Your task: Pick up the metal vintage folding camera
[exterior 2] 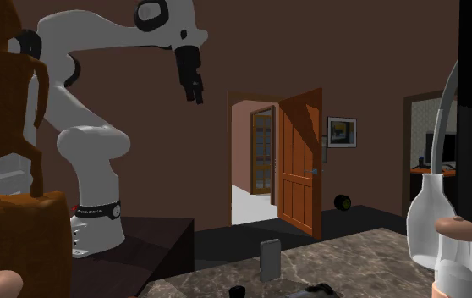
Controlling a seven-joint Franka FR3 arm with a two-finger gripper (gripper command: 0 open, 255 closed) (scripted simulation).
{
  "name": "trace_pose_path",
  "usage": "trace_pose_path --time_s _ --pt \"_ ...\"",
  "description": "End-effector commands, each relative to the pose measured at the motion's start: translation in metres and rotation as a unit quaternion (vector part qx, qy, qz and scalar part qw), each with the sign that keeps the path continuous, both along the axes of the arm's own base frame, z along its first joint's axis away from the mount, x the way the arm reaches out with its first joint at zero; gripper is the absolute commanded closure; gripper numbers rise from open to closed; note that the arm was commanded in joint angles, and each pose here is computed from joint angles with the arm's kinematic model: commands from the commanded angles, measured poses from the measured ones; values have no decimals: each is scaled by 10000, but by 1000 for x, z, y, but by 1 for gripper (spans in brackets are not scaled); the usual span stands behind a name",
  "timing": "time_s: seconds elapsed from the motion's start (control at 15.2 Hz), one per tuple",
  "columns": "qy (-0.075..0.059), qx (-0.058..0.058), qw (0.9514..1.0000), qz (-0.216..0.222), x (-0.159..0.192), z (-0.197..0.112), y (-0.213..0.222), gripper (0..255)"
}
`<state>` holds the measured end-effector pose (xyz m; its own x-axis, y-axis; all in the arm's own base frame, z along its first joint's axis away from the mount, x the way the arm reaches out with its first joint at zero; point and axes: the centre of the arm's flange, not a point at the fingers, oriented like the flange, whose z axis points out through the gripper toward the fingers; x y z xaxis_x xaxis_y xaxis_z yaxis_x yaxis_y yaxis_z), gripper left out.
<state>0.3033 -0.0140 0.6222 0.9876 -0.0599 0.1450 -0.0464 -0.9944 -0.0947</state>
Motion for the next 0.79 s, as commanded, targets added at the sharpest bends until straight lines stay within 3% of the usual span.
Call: trace_pose_path --time_s 0.0,0.33,0.73 --pt "0 0 10000 0 0 0 0 0" --pt "159 4 9988 -467 45 -36 -35 0" --pt "350 9 9941 -1025 92 -80 -82 0"
